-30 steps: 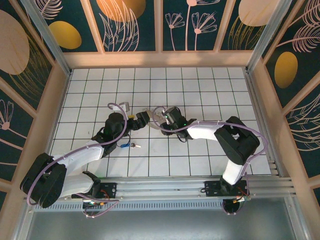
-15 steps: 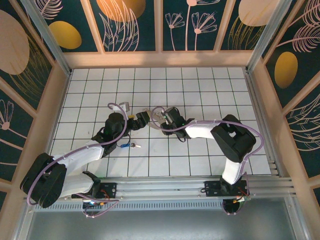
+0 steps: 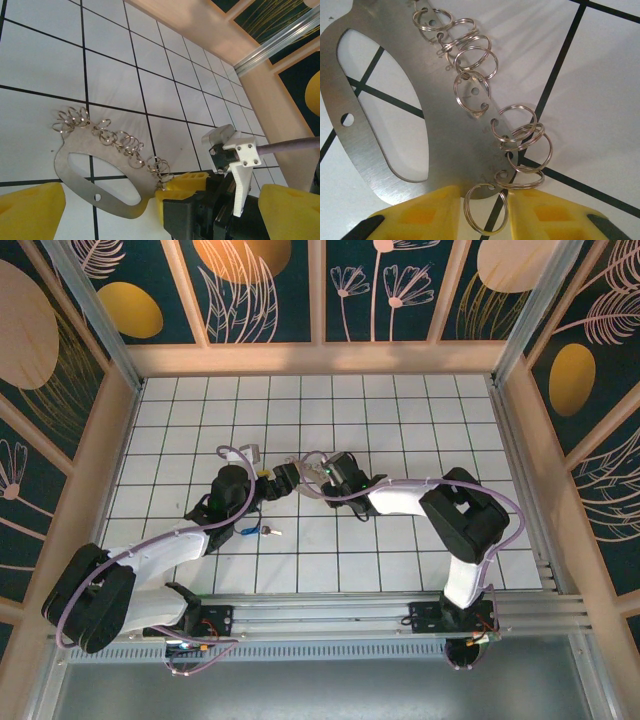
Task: Put the keys on the keyring
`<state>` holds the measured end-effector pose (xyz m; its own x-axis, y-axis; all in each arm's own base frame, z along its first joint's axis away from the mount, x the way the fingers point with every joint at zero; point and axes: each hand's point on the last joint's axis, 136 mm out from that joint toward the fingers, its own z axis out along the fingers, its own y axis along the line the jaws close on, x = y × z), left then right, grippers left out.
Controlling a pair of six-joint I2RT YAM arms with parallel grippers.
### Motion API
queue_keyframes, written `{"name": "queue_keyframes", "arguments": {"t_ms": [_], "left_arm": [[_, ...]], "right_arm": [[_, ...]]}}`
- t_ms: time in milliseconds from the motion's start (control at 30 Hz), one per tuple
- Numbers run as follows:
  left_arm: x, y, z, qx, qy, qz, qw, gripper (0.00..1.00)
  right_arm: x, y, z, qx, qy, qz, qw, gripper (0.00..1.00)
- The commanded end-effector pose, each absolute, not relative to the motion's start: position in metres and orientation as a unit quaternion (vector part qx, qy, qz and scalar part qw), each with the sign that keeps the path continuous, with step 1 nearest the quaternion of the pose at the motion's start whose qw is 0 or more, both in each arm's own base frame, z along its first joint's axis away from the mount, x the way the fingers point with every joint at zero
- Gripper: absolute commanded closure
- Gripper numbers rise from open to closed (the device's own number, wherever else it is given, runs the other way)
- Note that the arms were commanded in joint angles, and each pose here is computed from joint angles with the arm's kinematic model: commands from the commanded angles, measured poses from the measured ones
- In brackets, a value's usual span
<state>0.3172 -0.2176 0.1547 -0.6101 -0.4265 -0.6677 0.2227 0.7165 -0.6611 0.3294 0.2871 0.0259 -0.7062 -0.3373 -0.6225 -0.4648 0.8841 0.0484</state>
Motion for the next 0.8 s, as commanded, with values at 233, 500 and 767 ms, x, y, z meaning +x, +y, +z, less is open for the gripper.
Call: {"name": "queue_keyframes", "arguments": {"t_ms": [233,500,767], "left_arm": [[0.318,-0.222,0.161,-0.055,0.808,-0.383,0.444,0.01],[0.317,-0.223,0.162,-0.054,0.807,-0.384,0.445,0.01],[0.317,-0.223,0.162,-0.054,0.807,-0.385,0.444,0.01]], "right_arm": [[0.336,0.283,0.031,-0.218,0.918,0.082,0.322,0.78],[0.336,0.282,0.036,-0.217,0.917,0.083,0.326,0.82],[0.337,0.278,0.043,-0.214,0.915,0.080,0.332,0.94]]}}
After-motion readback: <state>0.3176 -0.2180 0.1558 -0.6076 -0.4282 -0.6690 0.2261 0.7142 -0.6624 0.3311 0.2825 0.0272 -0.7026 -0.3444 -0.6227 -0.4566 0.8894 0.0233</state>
